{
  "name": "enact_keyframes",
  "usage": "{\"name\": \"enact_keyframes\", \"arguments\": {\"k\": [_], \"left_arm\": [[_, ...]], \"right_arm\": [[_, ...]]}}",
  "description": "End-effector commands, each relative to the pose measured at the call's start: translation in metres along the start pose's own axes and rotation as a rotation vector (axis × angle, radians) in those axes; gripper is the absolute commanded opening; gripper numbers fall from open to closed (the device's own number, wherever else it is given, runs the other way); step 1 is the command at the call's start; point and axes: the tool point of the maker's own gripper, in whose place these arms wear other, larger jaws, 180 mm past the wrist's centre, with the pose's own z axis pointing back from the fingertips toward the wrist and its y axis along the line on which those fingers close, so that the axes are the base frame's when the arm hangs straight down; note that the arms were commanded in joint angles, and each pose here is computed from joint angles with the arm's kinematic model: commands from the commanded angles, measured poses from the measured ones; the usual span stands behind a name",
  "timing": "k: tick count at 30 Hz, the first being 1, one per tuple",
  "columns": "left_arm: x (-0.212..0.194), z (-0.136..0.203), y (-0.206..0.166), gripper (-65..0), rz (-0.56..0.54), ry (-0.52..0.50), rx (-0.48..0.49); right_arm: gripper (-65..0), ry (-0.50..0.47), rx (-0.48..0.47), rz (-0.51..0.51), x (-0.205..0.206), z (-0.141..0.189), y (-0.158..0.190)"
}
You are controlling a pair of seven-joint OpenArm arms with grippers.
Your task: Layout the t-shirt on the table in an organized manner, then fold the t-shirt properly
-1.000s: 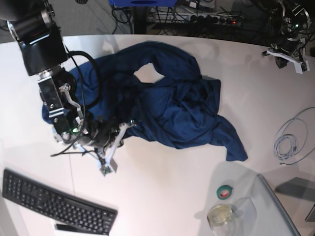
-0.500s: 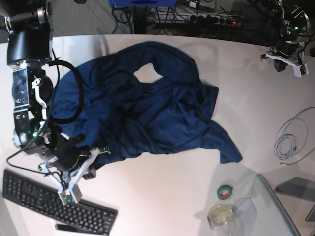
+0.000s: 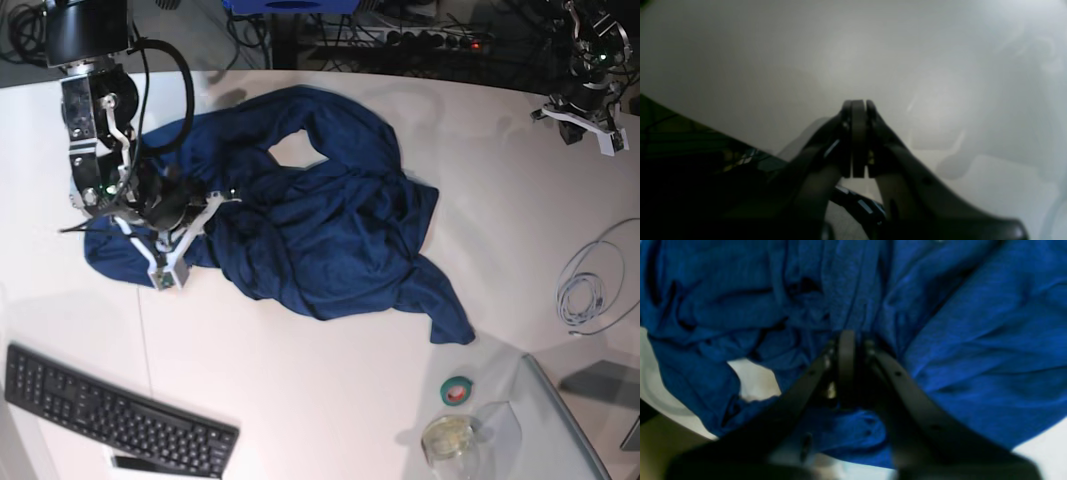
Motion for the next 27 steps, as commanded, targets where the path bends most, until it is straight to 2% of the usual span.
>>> {"name": "enact_keyframes", "arguments": {"k": [1, 4, 6, 10, 13, 17, 22, 24, 27], "left_arm": [[0.013, 0.002, 0.006, -65.0, -0.009, -0.040, 0.009], [0.014, 0.002, 0.006, -65.0, -0.010, -0.041, 0.009], [0.014, 0.002, 0.006, -65.0, -0.010, -0.041, 0.009], [0.014, 0.002, 0.006, -65.0, -0.010, -0.041, 0.009], [0.014, 0.002, 0.007, -65.0, -0.009, -0.041, 0.010], [0.013, 0.002, 0.006, -65.0, -0.009, -0.041, 0.008], [0.013, 0.002, 0.006, -65.0, -0.007, -0.040, 0.009], [0.013, 0.003, 0.009, -65.0, -0.005, -0.040, 0.015], [0.012, 0.003, 0.010, -65.0, -0.007, -0.038, 0.017]], "right_arm": [[-50.4, -0.059, 0.011, 0.013, 0.019, 0.007, 0.003], [-32.9, -0.137, 0.009, 0.040, 0.050, 0.017, 0.005], [-26.7, -0.176, 0.003, 0.059, 0.077, 0.018, 0.003], [-29.0, -0.167, -0.014, 0.037, 0.117, -0.007, -0.016], [-29.0, -0.107, -0.014, 0.052, 0.127, -0.038, -0.020], [-29.0, -0.032, 0.008, 0.076, 0.109, -0.076, -0.002], [-29.1, -0.008, 0.008, 0.045, 0.095, -0.096, 0.000], [-35.3, -0.021, 0.008, 0.042, 0.095, -0.097, -0.001], [-53.0, -0.022, 0.009, 0.037, 0.092, -0.097, -0.001]]}}
